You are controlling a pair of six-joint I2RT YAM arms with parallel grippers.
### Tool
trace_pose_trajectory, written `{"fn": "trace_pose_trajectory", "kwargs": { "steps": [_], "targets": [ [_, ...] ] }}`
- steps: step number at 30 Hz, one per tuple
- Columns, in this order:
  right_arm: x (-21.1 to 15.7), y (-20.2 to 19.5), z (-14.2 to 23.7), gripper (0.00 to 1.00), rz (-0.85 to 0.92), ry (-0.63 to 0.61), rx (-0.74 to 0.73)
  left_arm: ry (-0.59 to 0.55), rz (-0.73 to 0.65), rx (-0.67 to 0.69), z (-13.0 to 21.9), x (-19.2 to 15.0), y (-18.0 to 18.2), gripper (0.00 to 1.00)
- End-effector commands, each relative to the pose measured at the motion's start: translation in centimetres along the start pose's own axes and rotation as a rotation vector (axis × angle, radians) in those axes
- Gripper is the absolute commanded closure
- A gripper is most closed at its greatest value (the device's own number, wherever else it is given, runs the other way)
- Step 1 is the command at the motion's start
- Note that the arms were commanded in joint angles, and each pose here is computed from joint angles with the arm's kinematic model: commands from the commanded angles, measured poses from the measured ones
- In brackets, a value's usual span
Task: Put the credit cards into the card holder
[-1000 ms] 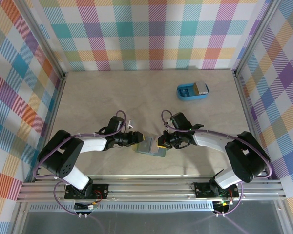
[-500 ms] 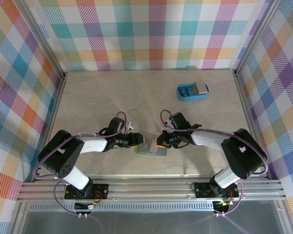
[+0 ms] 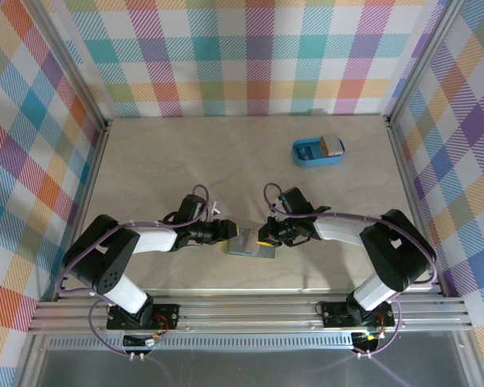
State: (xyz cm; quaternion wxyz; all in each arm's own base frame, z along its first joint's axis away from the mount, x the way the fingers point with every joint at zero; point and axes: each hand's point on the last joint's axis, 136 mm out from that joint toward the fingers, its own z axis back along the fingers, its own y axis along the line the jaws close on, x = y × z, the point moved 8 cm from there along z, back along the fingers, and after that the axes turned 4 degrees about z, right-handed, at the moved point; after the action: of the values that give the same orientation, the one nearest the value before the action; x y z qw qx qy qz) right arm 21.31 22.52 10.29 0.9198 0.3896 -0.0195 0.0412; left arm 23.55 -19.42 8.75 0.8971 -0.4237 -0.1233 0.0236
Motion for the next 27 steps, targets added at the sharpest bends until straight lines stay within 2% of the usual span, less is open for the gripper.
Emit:
{"fn": "trace_pose_trajectory", "kwargs": {
  "steps": [1, 27],
  "targets": [
    [-0.7, -0.8, -0.7, 1.00, 0.006, 0.034, 0.000, 0.020, 0.012, 0.017, -0.6, -0.8, 0.8, 0.52],
    [0.1, -2.0, -2.4, 1.00, 0.005, 0.056, -0.066, 0.019, 0.015, 0.009, -1.2, -1.1, 0.8, 0.53]
  ]
}}
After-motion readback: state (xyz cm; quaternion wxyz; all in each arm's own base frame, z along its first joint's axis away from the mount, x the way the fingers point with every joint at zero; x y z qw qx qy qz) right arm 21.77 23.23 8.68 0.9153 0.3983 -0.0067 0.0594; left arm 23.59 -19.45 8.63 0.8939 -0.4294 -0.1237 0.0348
